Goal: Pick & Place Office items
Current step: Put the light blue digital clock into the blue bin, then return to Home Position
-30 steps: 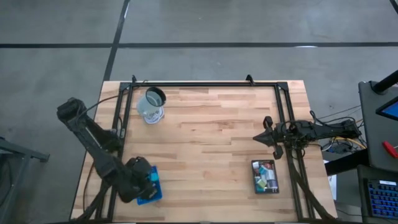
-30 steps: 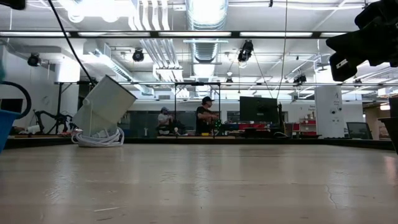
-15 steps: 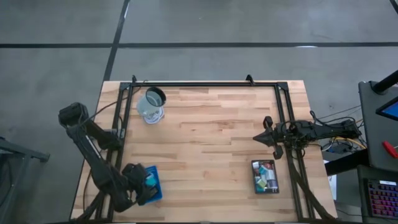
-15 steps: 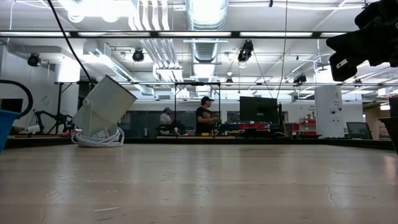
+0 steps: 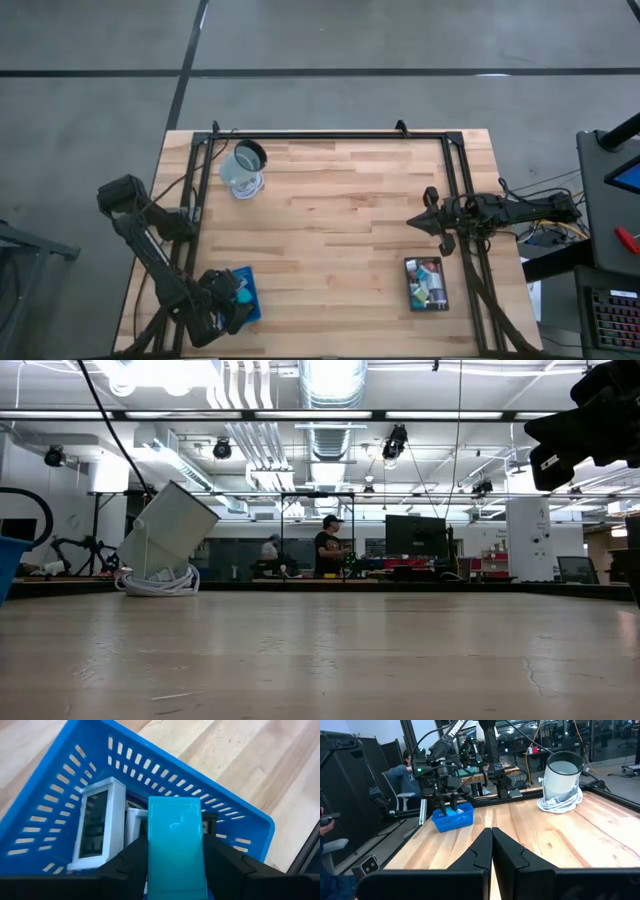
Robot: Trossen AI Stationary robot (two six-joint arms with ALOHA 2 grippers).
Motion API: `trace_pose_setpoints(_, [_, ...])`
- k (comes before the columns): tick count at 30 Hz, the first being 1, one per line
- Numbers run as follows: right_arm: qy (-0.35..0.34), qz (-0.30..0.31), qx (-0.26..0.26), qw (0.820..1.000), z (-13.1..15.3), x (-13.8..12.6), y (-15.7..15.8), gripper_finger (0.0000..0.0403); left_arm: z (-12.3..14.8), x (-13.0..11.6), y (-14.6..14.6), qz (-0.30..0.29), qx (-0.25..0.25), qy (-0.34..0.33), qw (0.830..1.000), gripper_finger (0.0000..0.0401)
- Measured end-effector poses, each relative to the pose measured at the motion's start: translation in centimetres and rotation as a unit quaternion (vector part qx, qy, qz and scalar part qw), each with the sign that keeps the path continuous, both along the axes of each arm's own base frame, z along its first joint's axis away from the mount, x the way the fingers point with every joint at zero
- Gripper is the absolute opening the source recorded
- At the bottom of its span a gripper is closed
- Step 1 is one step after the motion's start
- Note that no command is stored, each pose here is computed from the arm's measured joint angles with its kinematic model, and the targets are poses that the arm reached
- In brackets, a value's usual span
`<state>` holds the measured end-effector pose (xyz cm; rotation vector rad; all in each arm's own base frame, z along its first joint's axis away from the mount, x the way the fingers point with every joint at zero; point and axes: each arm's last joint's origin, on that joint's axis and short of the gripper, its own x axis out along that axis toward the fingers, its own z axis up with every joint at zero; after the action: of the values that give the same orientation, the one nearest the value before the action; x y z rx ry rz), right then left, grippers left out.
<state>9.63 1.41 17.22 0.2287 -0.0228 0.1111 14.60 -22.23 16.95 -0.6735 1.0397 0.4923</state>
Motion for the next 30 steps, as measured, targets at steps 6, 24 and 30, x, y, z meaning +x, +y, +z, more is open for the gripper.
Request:
trace_pose_setpoints(6, [0.000,0.000,0.000,1.000,0.00,0.00,0.00,0.0008,-0.10,0.10,-0.19,0.001,-0.008,-0.002,1.000,0.0169])
trace_pose_setpoints(24, [0.000,0.000,0.000,1.000,0.00,0.00,0.00,0.0008,-0.07,0.19,-0.28,0.007,-0.017,-0.004,1.000,0.0244])
trace_pose_setpoints(30, [0.000,0.000,0.000,1.000,0.00,0.00,0.00,0.0008,0.37,0.28,-0.36,-0.005,-0.004,-0.007,1.000,0.0243])
